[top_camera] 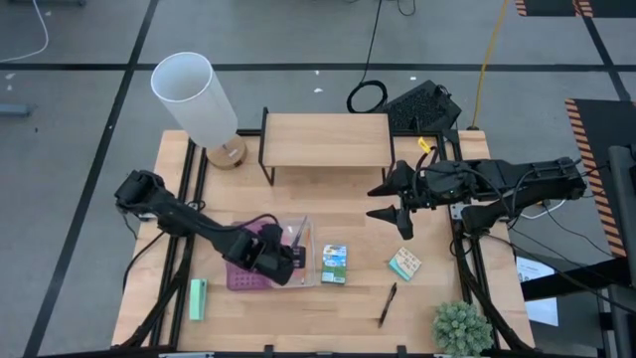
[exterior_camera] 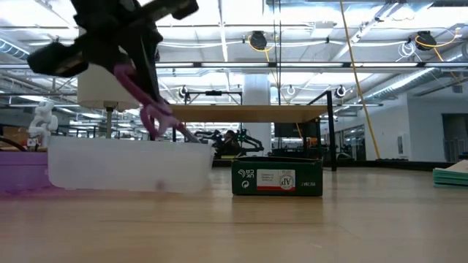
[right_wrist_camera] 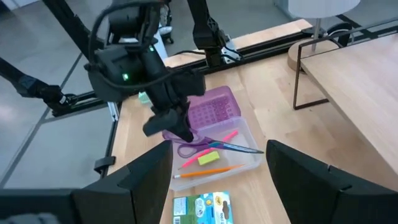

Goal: Pack school essentials
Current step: Put the violet scissors into the violet supply box

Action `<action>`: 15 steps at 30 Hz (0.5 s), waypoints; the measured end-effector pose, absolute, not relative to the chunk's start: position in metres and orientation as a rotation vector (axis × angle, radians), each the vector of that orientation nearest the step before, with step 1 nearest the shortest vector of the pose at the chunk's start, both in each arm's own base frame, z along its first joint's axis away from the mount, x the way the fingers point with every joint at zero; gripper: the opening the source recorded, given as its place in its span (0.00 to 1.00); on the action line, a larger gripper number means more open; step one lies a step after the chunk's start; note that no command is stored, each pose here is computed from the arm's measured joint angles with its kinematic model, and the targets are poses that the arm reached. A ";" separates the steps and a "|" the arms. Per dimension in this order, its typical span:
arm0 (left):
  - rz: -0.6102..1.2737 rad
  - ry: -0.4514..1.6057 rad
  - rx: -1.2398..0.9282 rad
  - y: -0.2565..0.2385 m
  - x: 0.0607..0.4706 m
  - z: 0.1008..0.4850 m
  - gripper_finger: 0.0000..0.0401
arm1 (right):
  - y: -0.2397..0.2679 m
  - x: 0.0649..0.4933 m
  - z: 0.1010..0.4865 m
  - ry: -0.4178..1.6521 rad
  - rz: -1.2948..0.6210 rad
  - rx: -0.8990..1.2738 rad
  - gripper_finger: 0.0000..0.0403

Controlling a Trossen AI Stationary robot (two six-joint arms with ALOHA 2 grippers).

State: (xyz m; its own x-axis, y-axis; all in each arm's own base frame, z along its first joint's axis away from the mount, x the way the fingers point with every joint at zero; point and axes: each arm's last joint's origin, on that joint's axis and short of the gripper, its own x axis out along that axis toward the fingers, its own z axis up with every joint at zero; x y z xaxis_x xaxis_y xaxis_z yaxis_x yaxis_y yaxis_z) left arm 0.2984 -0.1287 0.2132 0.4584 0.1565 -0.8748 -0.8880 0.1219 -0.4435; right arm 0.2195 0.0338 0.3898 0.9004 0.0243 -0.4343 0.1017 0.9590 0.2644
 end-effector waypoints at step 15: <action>0.797 0.795 -1.237 -0.140 0.304 0.219 0.06 | 0.033 0.217 0.388 0.474 -0.041 0.269 0.62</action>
